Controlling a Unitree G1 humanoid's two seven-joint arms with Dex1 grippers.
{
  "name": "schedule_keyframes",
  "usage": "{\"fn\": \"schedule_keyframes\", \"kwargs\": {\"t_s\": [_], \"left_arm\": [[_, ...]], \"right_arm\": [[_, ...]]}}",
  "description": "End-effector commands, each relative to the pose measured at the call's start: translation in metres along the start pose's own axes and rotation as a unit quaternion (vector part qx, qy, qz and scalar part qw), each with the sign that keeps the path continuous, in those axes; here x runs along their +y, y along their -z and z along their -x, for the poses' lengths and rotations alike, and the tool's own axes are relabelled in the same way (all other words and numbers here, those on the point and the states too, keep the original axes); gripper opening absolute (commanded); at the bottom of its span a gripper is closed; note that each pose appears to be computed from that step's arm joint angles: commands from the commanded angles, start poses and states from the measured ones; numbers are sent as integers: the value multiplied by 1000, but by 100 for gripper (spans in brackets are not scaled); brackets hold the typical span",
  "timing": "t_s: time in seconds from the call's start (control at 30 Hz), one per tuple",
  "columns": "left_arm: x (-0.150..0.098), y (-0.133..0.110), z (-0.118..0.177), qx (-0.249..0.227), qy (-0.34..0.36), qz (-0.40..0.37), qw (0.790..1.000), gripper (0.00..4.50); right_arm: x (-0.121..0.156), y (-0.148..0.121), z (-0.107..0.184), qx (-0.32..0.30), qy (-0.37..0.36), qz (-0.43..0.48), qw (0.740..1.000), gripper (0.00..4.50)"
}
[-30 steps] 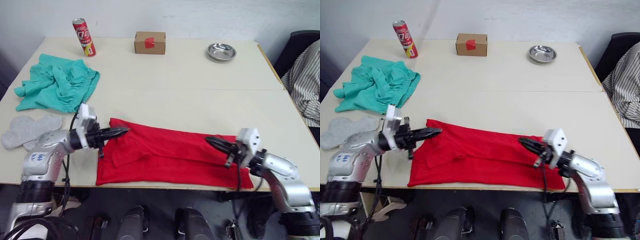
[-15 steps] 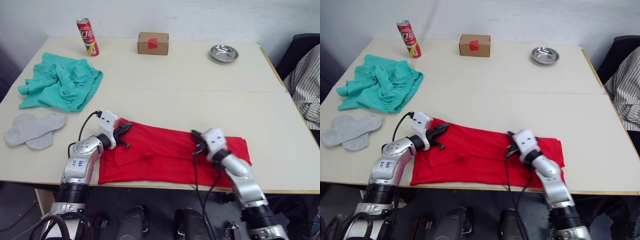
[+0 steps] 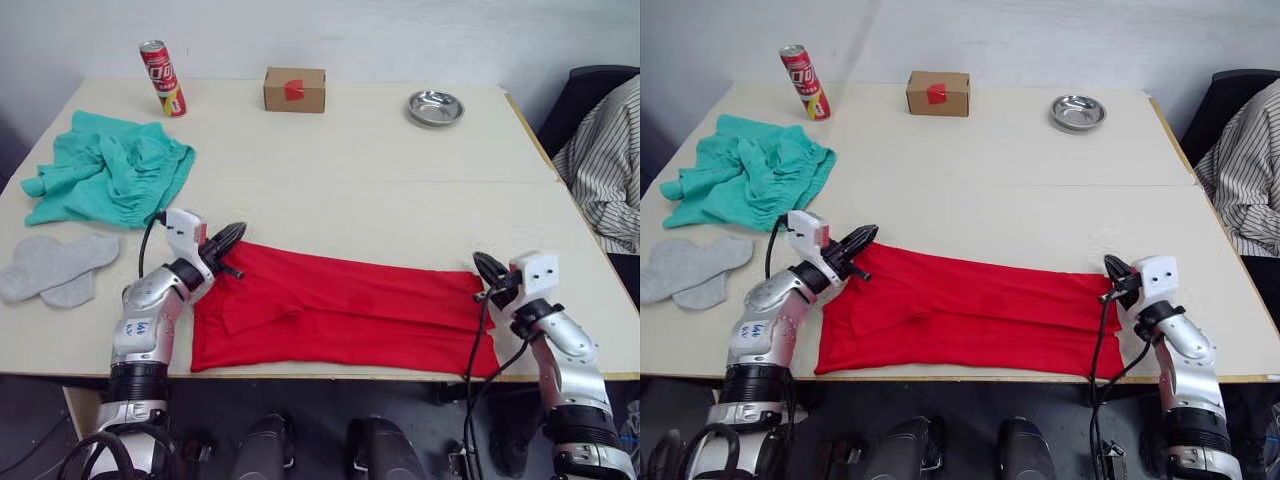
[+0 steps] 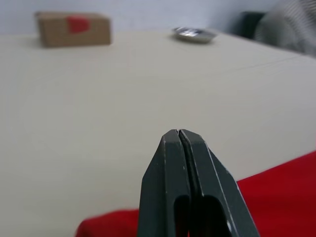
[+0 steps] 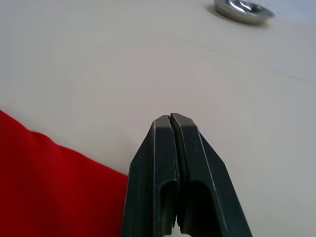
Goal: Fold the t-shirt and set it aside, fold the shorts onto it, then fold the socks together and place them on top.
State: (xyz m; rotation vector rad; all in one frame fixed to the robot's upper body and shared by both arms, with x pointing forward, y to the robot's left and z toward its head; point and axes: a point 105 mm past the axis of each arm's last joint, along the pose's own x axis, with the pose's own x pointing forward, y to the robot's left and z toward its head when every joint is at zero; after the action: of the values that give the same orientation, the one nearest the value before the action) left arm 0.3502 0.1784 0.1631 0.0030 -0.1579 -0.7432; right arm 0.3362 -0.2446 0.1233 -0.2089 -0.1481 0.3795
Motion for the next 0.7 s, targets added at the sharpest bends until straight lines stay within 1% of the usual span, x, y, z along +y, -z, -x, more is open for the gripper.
{"fn": "schedule_keyframes", "kwargs": {"t_s": [0.03, 0.07, 0.13, 0.17, 0.2, 0.27, 0.33, 0.4, 0.47, 0.57, 0.63, 0.7], "left_arm": [[-46, -3, 10, 30, 144, -16, 989, 2], [-52, -1, 12, 39, 160, -17, 986, 2], [-78, 22, 16, 90, 212, -46, 972, 2], [-85, 33, 17, 110, 217, -58, 968, 2], [-88, 40, 19, 124, 216, -63, 966, 2], [-86, 50, 24, 141, 200, -66, 967, 2], [-87, 56, 31, 153, 200, -67, 966, 2], [-84, 65, 42, 179, 193, -70, 962, 2], [-82, 70, 50, 195, 189, -74, 960, 2], [-62, 80, 73, 228, 146, -63, 961, 2], [-55, 77, 82, 224, 139, -62, 963, 2], [-50, 67, 86, 193, 136, -48, 971, 2]], "right_arm": [[48, -26, -6, -30, -101, 19, 994, 3], [56, -27, -6, -29, -116, 23, 993, 3], [88, -18, -9, -15, -141, 25, 990, 3], [101, -13, -11, -10, -148, 22, 989, 3], [110, -9, -11, -6, -149, 19, 989, 3], [111, -3, -9, -1, -135, 8, 991, 3], [105, 6, -3, 14, -124, 12, 992, 3], [95, 16, 6, 33, -109, 16, 993, 3], [88, 20, 11, 41, -100, 17, 994, 3], [55, 28, 26, 58, -48, 10, 997, 3], [36, 29, 31, 60, -17, 5, 998, 3], [20, 28, 35, 57, 9, 0, 998, 3]]}}
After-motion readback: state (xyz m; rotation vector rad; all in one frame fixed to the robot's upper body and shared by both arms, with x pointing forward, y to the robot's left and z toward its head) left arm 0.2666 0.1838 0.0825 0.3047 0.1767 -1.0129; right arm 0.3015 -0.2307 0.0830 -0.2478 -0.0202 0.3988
